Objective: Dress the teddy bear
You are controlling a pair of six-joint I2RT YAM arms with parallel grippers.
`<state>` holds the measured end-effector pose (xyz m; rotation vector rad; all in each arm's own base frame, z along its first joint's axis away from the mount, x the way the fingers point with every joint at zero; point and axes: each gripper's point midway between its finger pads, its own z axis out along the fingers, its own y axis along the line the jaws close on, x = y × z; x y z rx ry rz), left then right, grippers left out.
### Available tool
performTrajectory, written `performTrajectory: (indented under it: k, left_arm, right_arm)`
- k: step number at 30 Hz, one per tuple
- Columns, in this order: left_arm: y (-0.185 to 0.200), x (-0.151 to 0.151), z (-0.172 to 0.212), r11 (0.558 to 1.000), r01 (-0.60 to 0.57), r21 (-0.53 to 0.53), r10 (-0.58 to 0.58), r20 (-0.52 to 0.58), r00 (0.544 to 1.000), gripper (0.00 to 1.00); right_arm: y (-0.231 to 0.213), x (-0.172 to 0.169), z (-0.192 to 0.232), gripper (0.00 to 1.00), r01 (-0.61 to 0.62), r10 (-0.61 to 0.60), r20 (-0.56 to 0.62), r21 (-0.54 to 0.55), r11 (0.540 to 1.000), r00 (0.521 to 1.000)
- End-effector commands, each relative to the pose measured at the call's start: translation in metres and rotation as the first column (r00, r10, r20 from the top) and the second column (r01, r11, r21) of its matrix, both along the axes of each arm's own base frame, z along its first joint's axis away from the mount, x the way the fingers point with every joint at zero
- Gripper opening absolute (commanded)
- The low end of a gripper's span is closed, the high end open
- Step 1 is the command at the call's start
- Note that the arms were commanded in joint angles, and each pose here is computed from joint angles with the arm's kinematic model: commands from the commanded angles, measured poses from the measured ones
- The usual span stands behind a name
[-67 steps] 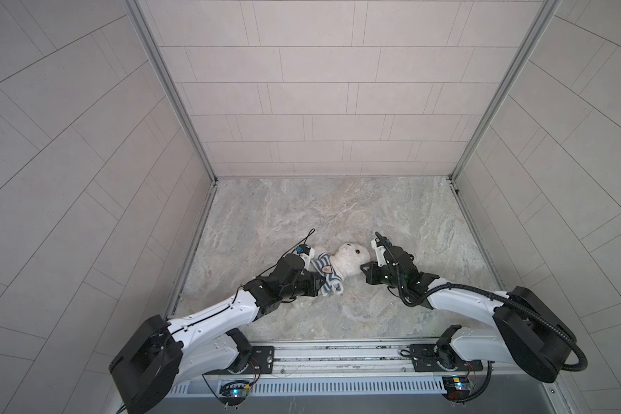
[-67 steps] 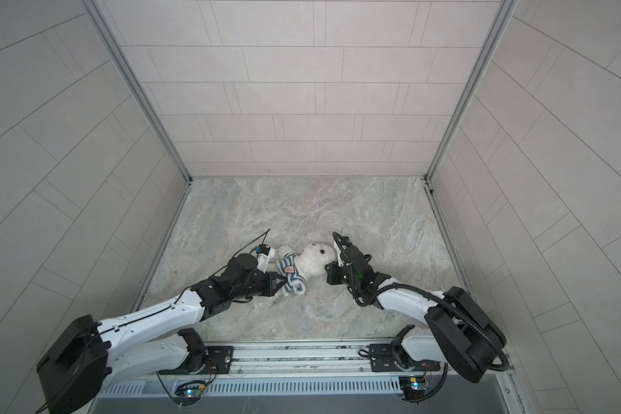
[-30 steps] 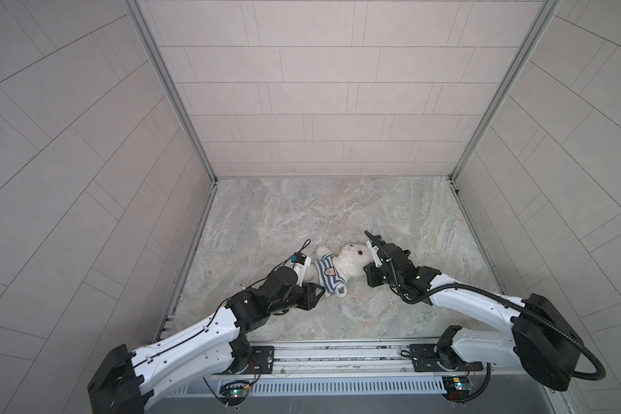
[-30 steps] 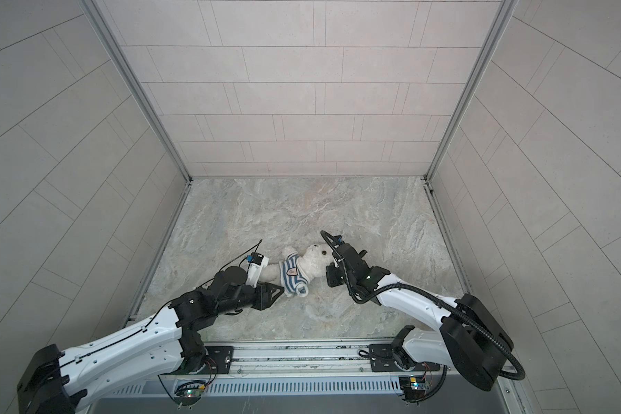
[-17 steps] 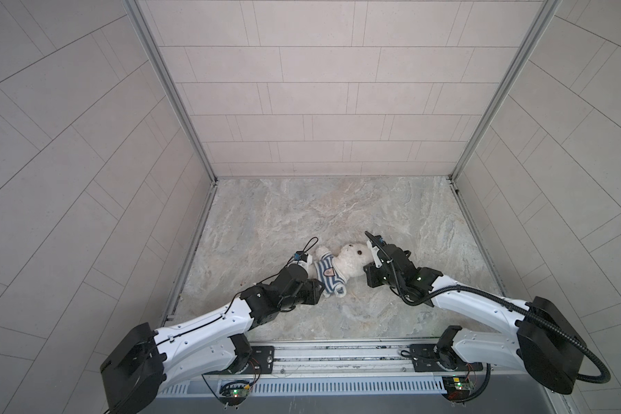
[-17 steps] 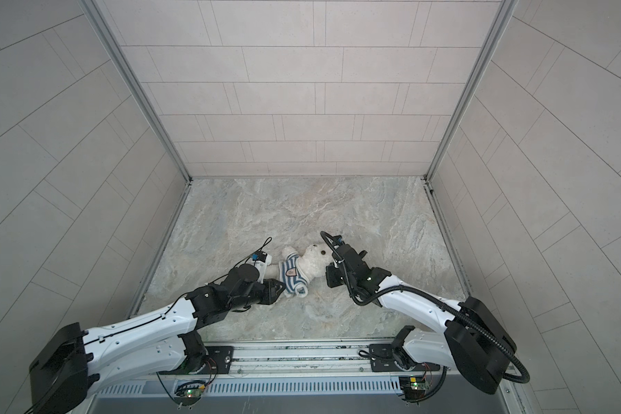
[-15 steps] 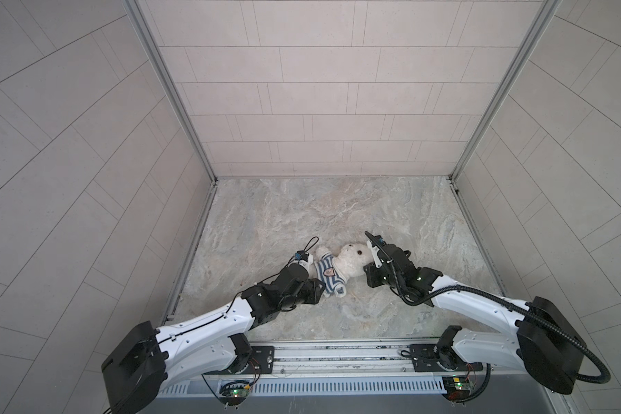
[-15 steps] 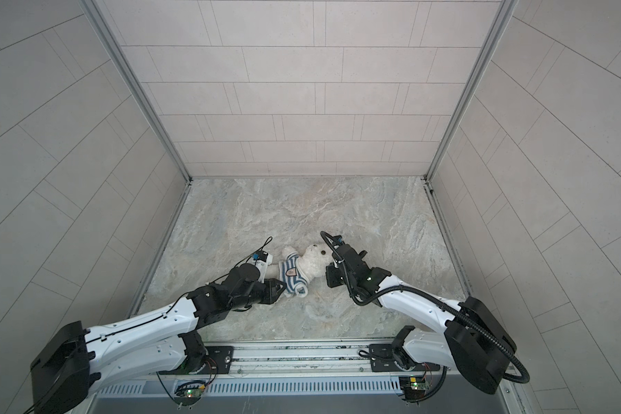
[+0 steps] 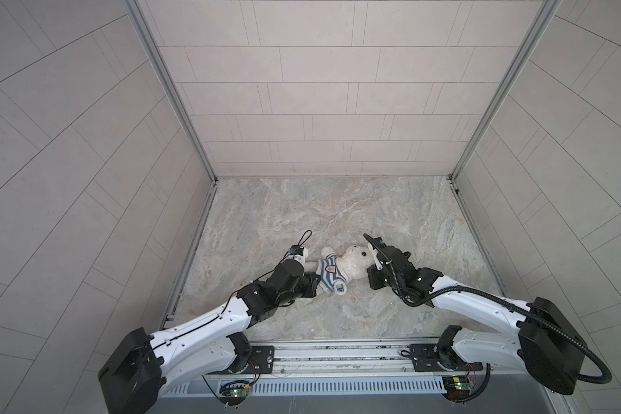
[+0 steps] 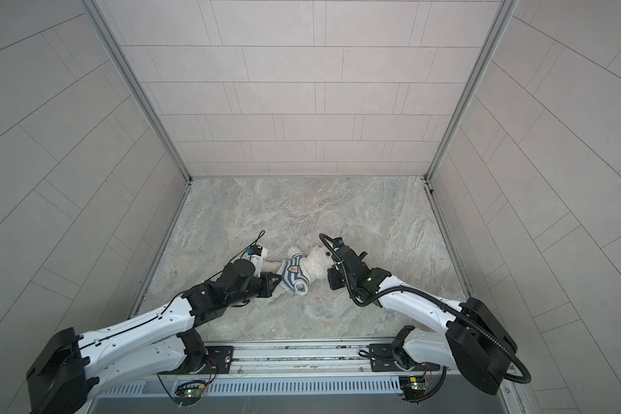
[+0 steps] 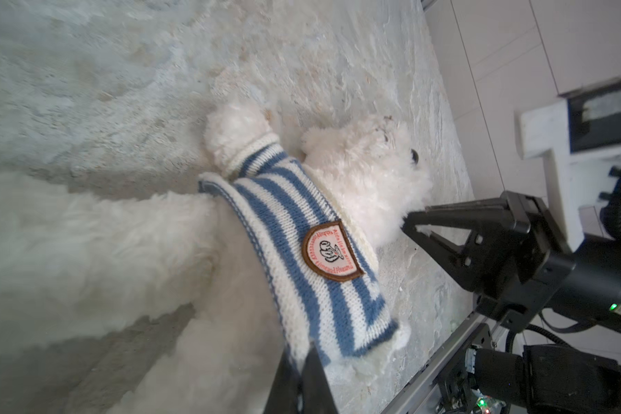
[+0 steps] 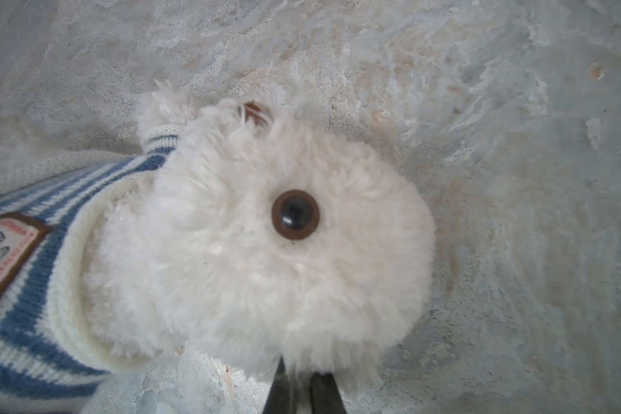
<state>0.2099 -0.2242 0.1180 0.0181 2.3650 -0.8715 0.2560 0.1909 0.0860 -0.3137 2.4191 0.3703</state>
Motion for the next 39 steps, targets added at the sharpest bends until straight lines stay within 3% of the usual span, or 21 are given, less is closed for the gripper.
performTrajectory:
  k: [1,8,12,16,21,27,32,36,39]
  left_arm:
    - [0.025,0.001,-0.012,0.997,-0.037,0.064,0.037,-0.005,0.999,0.00]
    - [0.038,0.004,-0.006,0.994,-0.049,0.094,0.047,0.022,0.999,0.00]
    - [0.045,0.006,-0.023,0.992,-0.089,0.085,0.089,0.002,0.996,0.00]
    - [0.035,0.007,-0.046,0.994,-0.072,0.077,0.076,-0.050,0.996,0.00]
    - [0.010,0.011,-0.028,1.000,0.000,-0.006,-0.001,-0.010,1.000,0.00]
    - [0.003,0.012,-0.026,0.999,0.019,-0.039,-0.019,0.000,1.000,0.00]
    - [0.001,0.011,-0.034,0.996,-0.007,-0.088,0.005,-0.019,1.000,0.00]
    - [-0.001,0.011,-0.038,0.996,-0.004,-0.088,0.002,-0.019,1.000,0.00]
    - [-0.003,0.011,-0.039,0.996,0.002,-0.088,-0.004,-0.021,1.000,0.00]
  right_arm:
    - [-0.023,0.003,0.003,0.00,0.032,-0.028,0.047,-0.095,0.995,0.998]
    - [-0.035,0.004,-0.004,0.00,0.053,-0.050,0.034,-0.110,0.993,0.998]
    - [-0.038,0.006,-0.004,0.00,0.058,-0.055,0.034,-0.110,0.992,0.998]
    - [-0.027,0.009,-0.003,0.00,0.022,-0.020,0.017,-0.089,0.996,1.000]
    - [-0.006,0.004,0.008,0.00,-0.057,0.057,0.003,-0.026,0.998,0.998]
    - [0.019,-0.029,0.051,0.33,-0.224,0.219,0.163,0.017,0.974,0.962]
    - [0.012,-0.069,0.085,0.52,-0.334,0.312,0.373,-0.006,0.943,0.874]
    - [0.006,-0.084,0.090,0.54,-0.385,0.359,0.395,-0.014,0.923,0.845]
    - [0.027,-0.100,0.100,0.52,-0.507,0.452,0.437,0.011,0.862,0.778]
